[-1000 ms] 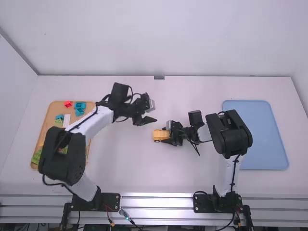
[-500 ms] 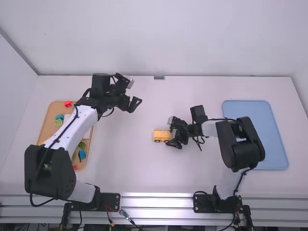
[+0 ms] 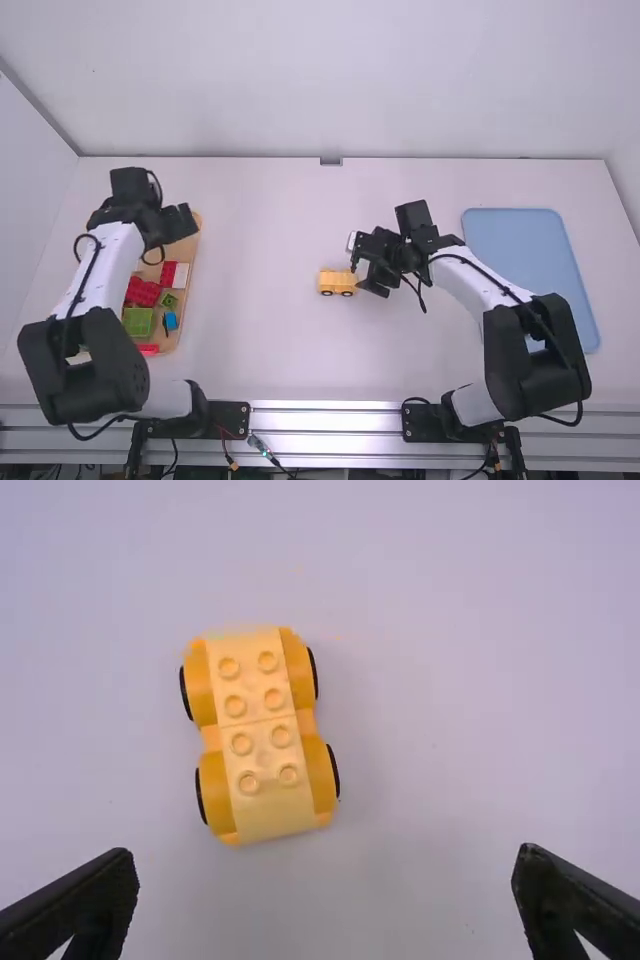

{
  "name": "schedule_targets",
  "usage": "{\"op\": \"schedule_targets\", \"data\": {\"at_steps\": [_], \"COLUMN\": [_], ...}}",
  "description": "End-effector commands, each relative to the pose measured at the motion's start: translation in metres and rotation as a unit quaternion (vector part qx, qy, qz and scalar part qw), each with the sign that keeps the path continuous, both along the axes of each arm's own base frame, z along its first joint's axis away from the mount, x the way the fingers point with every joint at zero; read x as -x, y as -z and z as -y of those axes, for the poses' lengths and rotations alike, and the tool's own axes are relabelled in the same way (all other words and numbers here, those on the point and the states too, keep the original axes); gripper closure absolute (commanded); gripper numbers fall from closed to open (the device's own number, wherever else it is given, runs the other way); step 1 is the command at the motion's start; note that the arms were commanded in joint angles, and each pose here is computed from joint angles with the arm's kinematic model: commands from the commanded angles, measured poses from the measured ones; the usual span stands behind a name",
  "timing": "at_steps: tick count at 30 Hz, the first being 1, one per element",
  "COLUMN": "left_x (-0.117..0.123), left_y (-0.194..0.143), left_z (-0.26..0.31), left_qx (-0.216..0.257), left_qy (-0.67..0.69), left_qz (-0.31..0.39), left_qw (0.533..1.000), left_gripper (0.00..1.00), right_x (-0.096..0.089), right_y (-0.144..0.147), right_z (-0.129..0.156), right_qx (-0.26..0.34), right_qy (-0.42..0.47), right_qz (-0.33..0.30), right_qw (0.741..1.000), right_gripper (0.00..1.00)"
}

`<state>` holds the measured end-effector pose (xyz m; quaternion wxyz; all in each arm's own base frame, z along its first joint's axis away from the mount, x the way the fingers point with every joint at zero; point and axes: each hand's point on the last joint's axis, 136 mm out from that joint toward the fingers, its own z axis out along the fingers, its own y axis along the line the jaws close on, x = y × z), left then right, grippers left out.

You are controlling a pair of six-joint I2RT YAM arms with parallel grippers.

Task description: Assemble lego blocks to make yellow taxi

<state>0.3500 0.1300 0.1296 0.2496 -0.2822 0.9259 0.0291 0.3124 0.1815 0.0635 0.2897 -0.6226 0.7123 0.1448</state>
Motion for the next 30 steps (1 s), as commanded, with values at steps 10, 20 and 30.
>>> {"op": "schedule_targets", "data": {"at_steps": [10,20,30], "left_x": [0.079,0.066,0.056], "left_y": [0.017,0.05,0.059], "left_z": [-0.112,-0.154,-0.14], "left_qx": [0.064,0.104,0.204], "left_qy": [-0.241,-0.285,-0.438], "left_qz": [-0.066,-0.114,-0.068], "left_qw": [0.966,0.946,0.873], "left_gripper": [0.01,0.01,0.01], "right_x": [-0.007,-0.006,-0.003], "right_y": [-0.007,-0.007,-0.006], "right_z": [-0.001,-0.001,0.0], "right_qx": [0.001,-0.001,0.001], "right_qy": [0.001,0.002,0.002], "right_qz": [0.02,0.016,0.01], "right_qw": [1.0,1.0,1.0], "right_gripper": [0.01,0.01,0.01]}}
